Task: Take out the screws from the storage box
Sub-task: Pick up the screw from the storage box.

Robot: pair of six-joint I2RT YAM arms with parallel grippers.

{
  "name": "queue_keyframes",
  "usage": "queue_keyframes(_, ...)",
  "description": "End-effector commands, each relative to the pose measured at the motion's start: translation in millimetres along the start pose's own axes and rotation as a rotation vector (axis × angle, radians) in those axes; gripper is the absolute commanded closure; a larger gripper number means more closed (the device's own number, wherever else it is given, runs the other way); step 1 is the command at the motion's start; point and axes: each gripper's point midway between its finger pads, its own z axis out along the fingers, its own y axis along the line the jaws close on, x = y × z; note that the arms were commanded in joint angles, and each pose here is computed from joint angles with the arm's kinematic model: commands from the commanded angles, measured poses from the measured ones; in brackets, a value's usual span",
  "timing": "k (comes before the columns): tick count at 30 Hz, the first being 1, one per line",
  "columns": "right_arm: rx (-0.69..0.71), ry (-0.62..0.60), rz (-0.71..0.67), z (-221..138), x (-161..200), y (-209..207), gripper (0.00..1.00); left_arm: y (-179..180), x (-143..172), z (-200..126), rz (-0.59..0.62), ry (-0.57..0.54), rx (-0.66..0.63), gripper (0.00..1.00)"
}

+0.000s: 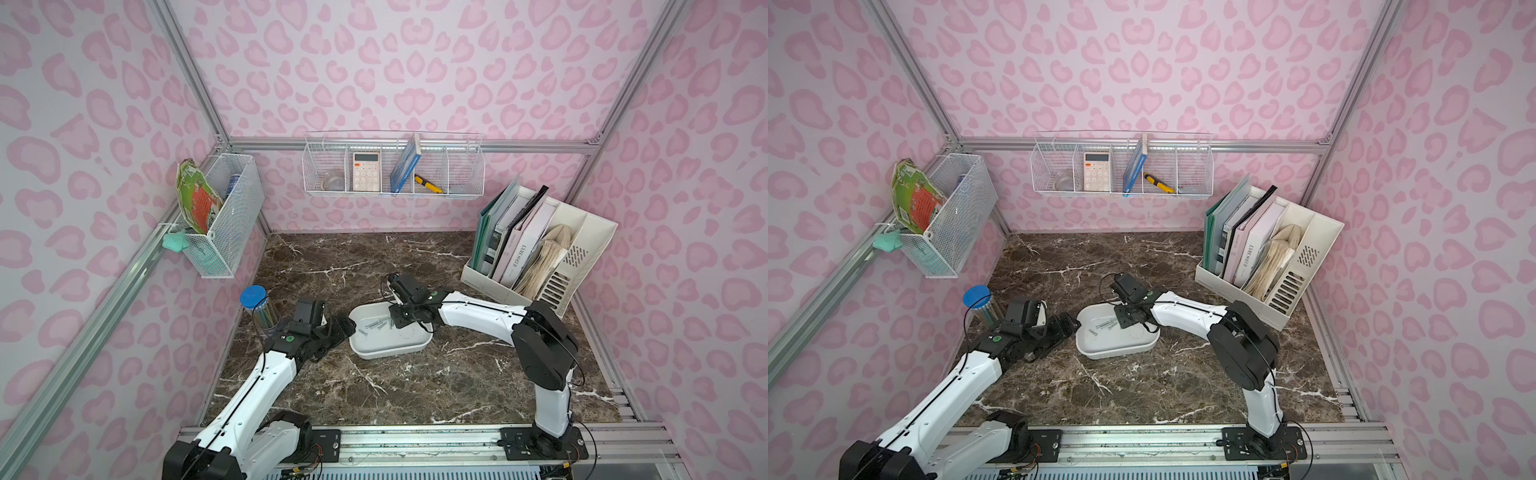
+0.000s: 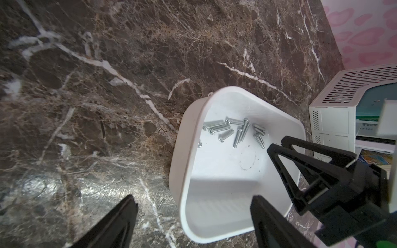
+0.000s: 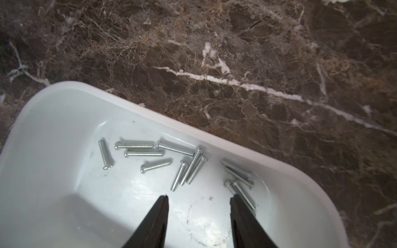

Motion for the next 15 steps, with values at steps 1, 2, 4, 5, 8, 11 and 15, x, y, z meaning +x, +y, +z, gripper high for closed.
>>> queue_keyframes(1,-0.005,0.008,0.06,7,3,4,0.52,0,0,3,-0.006,0.011,-0.003,0.13)
queue_keyframes(2,-0.014,0.015,0.067,10,4,6,0.53,-1,1,5,-0.005,0.021,0.002,0.14)
queue_keyframes(4,-0.017,0.018,0.077,14,4,9,0.56,-2,3,8,-0.006,0.039,0.002,0.14)
queue_keyframes(5,-0.013,0.016,0.083,16,3,9,0.59,-3,3,9,-0.003,0.044,0.005,0.15)
queue_keyframes(8,-0.003,0.009,0.097,20,-1,9,0.66,-2,2,11,0.003,0.045,-0.001,0.16)
queue_keyframes(11,0.015,0.01,0.105,24,-1,6,0.73,-4,2,12,0.013,0.052,0.005,0.17)
queue_keyframes(15,0.046,0.028,0.107,33,4,2,0.8,-4,5,17,0.014,0.074,0.004,0.2)
